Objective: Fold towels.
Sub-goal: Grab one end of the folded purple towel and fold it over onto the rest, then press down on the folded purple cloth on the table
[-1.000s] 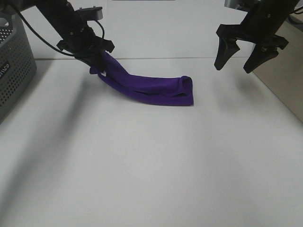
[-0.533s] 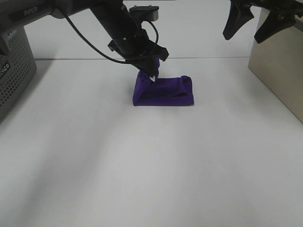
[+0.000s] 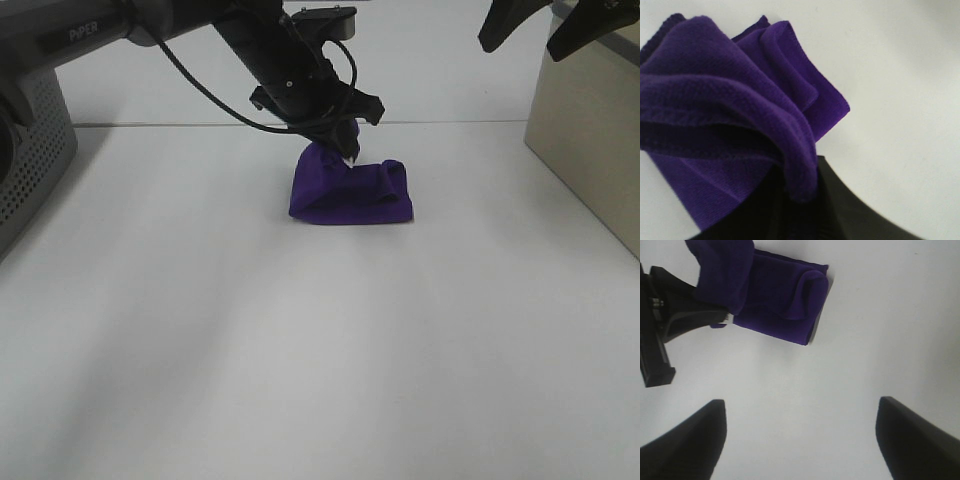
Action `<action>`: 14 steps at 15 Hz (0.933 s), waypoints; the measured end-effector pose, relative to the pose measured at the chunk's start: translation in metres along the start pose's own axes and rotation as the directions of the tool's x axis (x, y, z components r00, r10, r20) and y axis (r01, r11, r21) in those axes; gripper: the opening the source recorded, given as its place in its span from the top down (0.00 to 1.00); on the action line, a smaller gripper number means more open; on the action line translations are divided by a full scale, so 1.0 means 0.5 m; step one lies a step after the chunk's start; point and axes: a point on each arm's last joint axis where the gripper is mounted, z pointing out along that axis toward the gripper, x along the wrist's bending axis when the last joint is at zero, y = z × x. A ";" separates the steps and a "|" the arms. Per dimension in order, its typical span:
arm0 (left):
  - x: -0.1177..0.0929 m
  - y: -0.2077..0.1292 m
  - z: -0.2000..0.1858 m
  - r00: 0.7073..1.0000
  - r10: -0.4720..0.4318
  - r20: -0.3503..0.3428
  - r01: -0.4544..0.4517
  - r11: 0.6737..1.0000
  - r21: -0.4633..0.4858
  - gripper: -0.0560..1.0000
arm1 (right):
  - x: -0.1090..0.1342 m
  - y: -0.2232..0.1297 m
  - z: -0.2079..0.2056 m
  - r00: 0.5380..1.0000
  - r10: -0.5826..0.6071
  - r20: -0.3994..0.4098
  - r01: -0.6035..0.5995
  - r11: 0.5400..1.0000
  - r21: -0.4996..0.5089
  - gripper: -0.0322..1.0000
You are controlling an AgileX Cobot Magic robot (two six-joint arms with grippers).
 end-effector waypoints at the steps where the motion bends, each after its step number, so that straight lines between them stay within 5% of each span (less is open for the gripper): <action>1: -0.006 -0.001 0.014 0.999 -0.019 0.026 0.020 1.000 -0.014 0.73 | 0.001 0.000 0.000 1.000 0.002 -0.005 -0.002 1.000 -0.001 0.20; 5: -0.024 -0.004 0.052 0.996 -0.049 0.073 0.052 0.997 -0.051 0.46 | 0.002 0.000 -0.001 1.000 0.003 -0.008 -0.003 1.000 -0.002 0.20; 9: -0.038 0.004 0.055 0.996 0.001 0.089 0.009 0.994 -0.106 0.44 | 0.004 0.000 -0.011 1.000 -0.005 -0.007 0.005 1.000 -0.012 0.20; 14: 0.046 -0.002 -0.004 0.999 0.026 -0.024 -0.026 1.000 -0.004 0.43 | 0.008 0.000 -0.012 1.000 -0.003 -0.026 0.002 1.000 -0.019 0.20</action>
